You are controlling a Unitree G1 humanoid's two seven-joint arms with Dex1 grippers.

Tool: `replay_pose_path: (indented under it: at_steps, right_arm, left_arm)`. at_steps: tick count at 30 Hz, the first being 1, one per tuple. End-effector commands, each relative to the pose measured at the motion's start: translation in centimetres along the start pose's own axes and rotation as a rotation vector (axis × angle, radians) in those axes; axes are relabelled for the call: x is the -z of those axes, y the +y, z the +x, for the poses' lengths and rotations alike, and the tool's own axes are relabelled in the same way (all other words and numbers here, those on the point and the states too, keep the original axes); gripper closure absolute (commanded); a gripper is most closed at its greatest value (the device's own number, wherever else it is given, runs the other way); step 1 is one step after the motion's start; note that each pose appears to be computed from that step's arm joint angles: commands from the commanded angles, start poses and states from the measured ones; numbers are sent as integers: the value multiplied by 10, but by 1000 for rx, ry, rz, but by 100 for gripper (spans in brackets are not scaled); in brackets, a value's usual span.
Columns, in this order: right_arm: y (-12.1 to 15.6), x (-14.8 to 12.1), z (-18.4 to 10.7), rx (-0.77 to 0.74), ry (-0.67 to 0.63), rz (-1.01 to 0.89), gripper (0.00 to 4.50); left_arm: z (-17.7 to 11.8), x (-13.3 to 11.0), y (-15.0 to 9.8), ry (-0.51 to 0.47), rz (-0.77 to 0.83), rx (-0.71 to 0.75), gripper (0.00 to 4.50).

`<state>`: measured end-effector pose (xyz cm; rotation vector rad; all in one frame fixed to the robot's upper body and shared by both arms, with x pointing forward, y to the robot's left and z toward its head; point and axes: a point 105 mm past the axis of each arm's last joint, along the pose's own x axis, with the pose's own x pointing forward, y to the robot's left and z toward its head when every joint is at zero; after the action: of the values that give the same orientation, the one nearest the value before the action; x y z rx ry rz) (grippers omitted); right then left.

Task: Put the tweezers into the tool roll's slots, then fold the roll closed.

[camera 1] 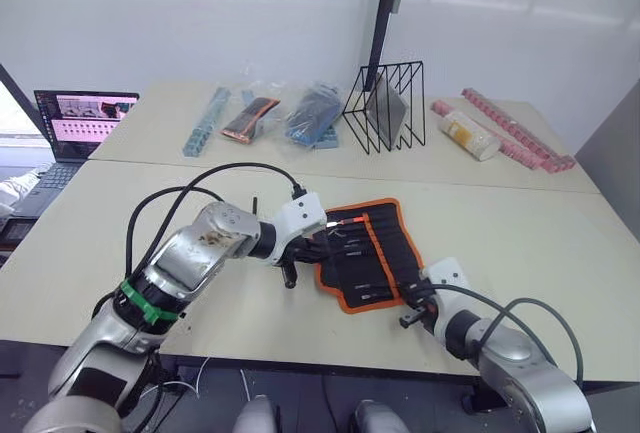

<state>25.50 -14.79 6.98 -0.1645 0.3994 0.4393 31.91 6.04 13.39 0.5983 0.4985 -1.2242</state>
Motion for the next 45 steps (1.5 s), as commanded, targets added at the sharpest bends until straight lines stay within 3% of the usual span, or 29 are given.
replay_pose_path:
  at_steps: [1, 13, 20, 33, 45]
  right_arm:
    - [-2, 29, -1, 25, 113, 41, 450]
    - [3, 32, -3, 41, 119, 61, 450]
    - [7, 32, -1, 40, 116, 68, 450]
    - [11, 31, 0, 47, 111, 78, 450]
    - [13, 32, -2, 54, 112, 85, 450]
  left_arm:
    - [5, -12, 1, 9, 63, 36, 449]
    - [27, -20, 10, 120, 160, 44, 449]
    - [38, -32, 13, 138, 220, 39, 449]
    - [59, -40, 5, 141, 279, 76, 449]
    - [88, -69, -1, 46, 336, 80, 449]
